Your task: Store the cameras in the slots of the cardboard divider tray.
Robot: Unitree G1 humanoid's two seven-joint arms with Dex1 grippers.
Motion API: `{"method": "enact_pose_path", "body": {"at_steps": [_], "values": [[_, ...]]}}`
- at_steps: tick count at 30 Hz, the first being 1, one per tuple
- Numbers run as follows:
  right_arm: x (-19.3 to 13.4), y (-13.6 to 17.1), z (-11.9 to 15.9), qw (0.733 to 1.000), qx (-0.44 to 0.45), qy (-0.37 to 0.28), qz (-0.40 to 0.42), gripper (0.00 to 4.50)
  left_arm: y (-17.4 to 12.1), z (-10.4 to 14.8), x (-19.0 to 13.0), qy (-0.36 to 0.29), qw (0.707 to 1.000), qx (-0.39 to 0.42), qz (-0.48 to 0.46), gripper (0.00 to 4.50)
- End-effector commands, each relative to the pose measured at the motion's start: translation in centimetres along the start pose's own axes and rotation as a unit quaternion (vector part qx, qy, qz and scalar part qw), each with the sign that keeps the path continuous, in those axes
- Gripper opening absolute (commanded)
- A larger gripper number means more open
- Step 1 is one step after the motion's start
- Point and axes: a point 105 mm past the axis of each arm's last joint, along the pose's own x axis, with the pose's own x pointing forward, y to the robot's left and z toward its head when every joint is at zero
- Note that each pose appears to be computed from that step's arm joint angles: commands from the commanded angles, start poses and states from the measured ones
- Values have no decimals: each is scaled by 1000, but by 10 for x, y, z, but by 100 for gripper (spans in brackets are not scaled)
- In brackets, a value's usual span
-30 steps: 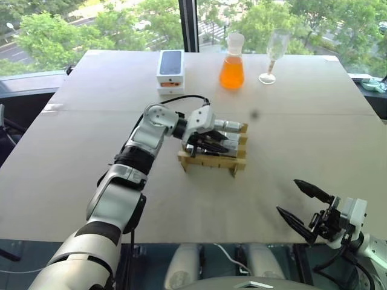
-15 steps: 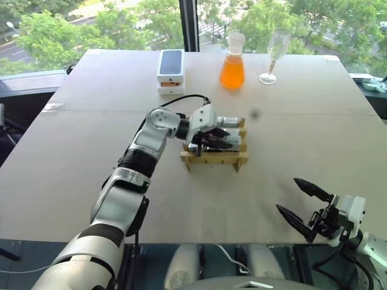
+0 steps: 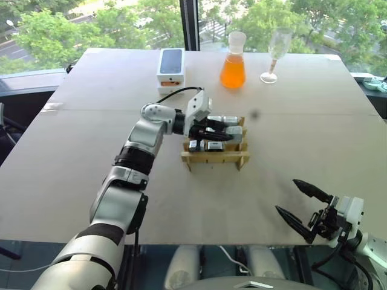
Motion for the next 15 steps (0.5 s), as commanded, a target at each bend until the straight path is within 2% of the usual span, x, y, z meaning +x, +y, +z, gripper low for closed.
{"method": "enact_pose_path", "body": {"at_steps": [1, 15], "values": [[1, 1, 8, 1000, -18, -16, 7, 450, 1, 5, -5, 13, 1000, 27, 4, 75], [-2, 3, 3, 1000, -19, -17, -1, 450, 5, -21, 10, 40, 999, 15, 18, 75]]}}
